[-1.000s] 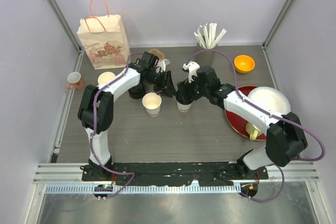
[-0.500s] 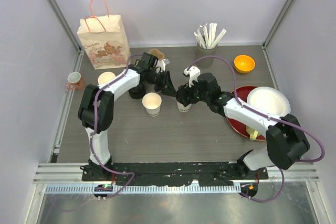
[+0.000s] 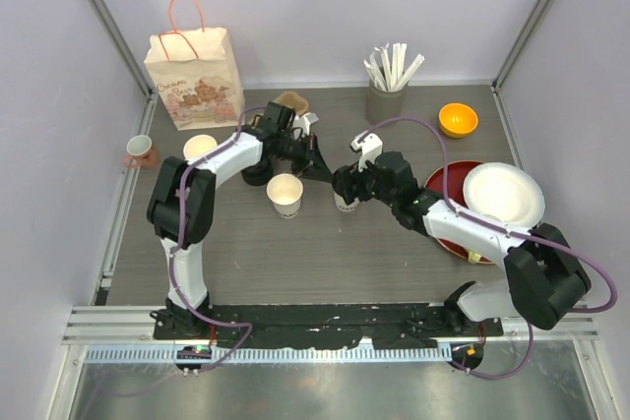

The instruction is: Pack the takeout coffee

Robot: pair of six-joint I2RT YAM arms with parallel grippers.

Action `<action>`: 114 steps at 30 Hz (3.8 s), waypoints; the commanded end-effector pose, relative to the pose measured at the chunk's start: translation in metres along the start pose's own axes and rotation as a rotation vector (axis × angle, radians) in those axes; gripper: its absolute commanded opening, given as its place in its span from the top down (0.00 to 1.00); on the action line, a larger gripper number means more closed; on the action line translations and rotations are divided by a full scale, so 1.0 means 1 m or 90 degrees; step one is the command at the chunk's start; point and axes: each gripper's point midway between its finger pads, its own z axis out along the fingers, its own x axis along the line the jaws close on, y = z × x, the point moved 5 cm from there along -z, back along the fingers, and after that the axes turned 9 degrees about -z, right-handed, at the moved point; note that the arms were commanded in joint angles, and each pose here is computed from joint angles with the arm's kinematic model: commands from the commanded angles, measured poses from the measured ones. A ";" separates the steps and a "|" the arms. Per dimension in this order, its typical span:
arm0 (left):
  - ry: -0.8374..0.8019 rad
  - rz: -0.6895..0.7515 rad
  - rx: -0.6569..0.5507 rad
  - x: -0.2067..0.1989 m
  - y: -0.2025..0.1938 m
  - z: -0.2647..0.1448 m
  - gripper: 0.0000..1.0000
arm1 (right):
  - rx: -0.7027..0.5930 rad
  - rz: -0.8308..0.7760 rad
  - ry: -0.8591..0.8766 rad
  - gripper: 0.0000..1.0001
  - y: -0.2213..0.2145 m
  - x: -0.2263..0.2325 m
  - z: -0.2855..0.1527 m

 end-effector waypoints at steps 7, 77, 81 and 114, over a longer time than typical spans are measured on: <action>0.159 -0.100 0.022 0.077 -0.016 0.028 1.00 | 0.106 0.088 -0.013 0.45 -0.067 0.011 -0.011; -0.059 0.012 -0.017 -0.028 0.023 0.005 0.69 | 0.085 0.076 0.004 0.56 -0.074 0.016 -0.011; -0.074 0.028 -0.020 -0.044 0.028 -0.002 0.66 | 0.086 0.075 0.005 0.56 -0.074 0.017 -0.011; 0.068 -0.131 0.041 0.052 -0.017 0.039 1.00 | 0.100 0.089 -0.021 0.60 -0.084 0.013 -0.013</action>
